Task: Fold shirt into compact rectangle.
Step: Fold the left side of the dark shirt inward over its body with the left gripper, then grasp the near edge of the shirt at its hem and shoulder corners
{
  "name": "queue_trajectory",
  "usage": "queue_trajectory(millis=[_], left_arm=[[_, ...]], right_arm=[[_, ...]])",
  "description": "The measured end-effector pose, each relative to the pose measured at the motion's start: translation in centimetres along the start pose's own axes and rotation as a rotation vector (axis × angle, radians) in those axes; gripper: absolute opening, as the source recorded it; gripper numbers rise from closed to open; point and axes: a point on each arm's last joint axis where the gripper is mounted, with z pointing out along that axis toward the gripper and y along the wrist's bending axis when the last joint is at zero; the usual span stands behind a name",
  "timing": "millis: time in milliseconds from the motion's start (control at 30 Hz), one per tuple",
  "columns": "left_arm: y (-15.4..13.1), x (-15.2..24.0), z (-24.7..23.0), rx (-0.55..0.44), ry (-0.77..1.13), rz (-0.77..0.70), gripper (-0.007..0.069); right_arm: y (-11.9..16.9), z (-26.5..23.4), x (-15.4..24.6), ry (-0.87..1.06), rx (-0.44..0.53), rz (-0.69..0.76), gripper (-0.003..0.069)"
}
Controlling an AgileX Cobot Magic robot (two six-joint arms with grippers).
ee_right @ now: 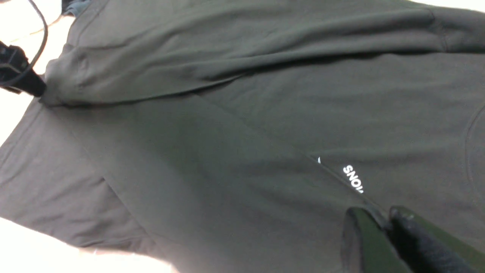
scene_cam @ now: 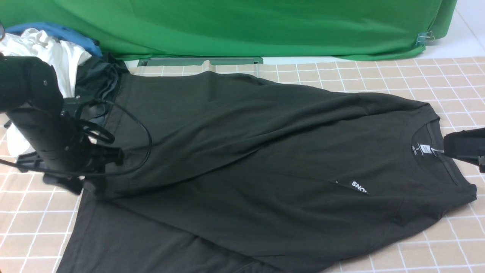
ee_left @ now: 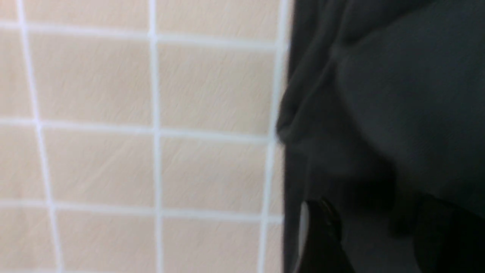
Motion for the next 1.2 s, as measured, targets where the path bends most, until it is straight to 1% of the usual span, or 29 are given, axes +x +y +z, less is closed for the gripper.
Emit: queue_trajectory(millis=[133, 167, 200, 233, 300, 367, 467, 500, 567, 600, 633, 733, 767, 800, 867, 900, 967, 1000, 1067, 1100, 1133, 1167, 1200], left_arm=[[0.1, 1.1, -0.1, -0.010, 0.057, 0.005, 0.0340], [0.1, 2.4, 0.2, -0.004, 0.089, 0.000, 0.0316], [0.1, 2.6, 0.1, -0.004, 0.087, 0.000, 0.0312], [0.1, 4.2, 0.2, 0.007, 0.106, -0.009, 0.0279], [0.1, 6.2, 0.5, 0.012, 0.119, -0.014, 0.0238], [0.2, 8.0, 0.9, 0.012, 0.137, -0.017, 0.0212], [0.3, 10.0, 1.2, 0.012, 0.146, -0.019, 0.0201], [0.4, 10.8, 1.5, 0.011, 0.151, -0.020, 0.0209], [0.4, 11.4, 1.7, 0.011, 0.143, -0.020, 0.0244], [0.4, 11.6, 1.9, 0.011, 0.139, -0.020, 0.0280], [0.4, 11.7, 2.0, 0.011, 0.139, -0.020, 0.0286], [0.4, 12.0, 2.4, 0.012, 0.113, -0.029, 0.0426], [0.4, 12.0, 2.4, 0.012, 0.113, -0.029, 0.0426], [0.5, 12.1, 2.6, 0.009, 0.104, -0.027, 0.0486], [0.5, 12.4, 2.8, 0.004, 0.098, -0.022, 0.0548], [0.6, 12.5, 2.9, 0.004, 0.099, -0.022, 0.0564], [0.6, 12.5, 2.9, 0.004, 0.099, -0.021, 0.0568], [0.6, 12.5, 3.0, 0.004, 0.101, -0.019, 0.0559], [0.5, 12.5, 3.0, 0.012, 0.105, -0.023, 0.0509], [0.4, 12.5, 3.0, 0.019, 0.107, -0.030, 0.0447], [0.4, 12.5, 3.0, 0.026, 0.111, -0.038, 0.0423], [0.3, 12.6, 3.0, 0.032, 0.115, -0.044, 0.0351], [0.2, 12.6, 3.0, 0.041, 0.119, -0.054, 0.0238]], right_arm=[[0.0, 0.0, 0.1, 0.012, -0.003, 0.021, 0.0123], [0.1, 0.0, 0.2, 0.020, -0.005, 0.025, 0.0123], [0.1, 0.0, 0.2, 0.020, -0.006, 0.024, 0.0123], [0.1, 0.0, 0.3, 0.031, -0.008, 0.026, 0.0123], [0.1, 0.0, 0.3, 0.038, -0.010, 0.030, 0.0123], [0.1, 0.0, 0.4, 0.039, -0.010, 0.032, 0.0123], [0.1, 0.0, 0.4, 0.039, -0.010, 0.034, 0.0123], [0.1, 0.0, 0.4, 0.039, -0.010, 0.036, 0.0123], [0.1, 0.0, 0.4, 0.039, -0.010, 0.036, 0.0123], [0.1, 0.0, 0.3, 0.038, -0.010, 0.036, 0.0123], [0.1, 0.0, 0.3, 0.038, -0.010, 0.036, 0.0123], [0.1, 0.0, 0.3, 0.038, -0.010, 0.036, 0.0123], [0.1, 0.0, 0.3, 0.038, -0.010, 0.036, 0.0123], [0.1, 0.0, 0.3, 0.038, -0.010, 0.036, 0.0123], [0.1, 0.0, 0.3, 0.038, -0.009, 0.036, 0.0123], [0.1, 0.0, 0.3, 0.037, -0.009, 0.036, 0.0123], [0.1, 0.0, 0.3, 0.037, -0.009, 0.031, 0.0123], [0.1, 0.0, 0.3, 0.037, -0.009, 0.028, 0.0123], [0.1, 0.0, 0.3, 0.037, -0.010, 0.019, 0.0123], [0.1, 0.0, 0.3, 0.037, -0.010, 0.018, 0.0123], [0.1, 0.0, 0.3, 0.037, -0.010, 0.016, 0.0123], [0.1, 0.0, 0.3, 0.037, -0.010, 0.016, 0.0123], [0.1, 0.0, 0.3, 0.036, -0.009, 0.016, 0.0123]])
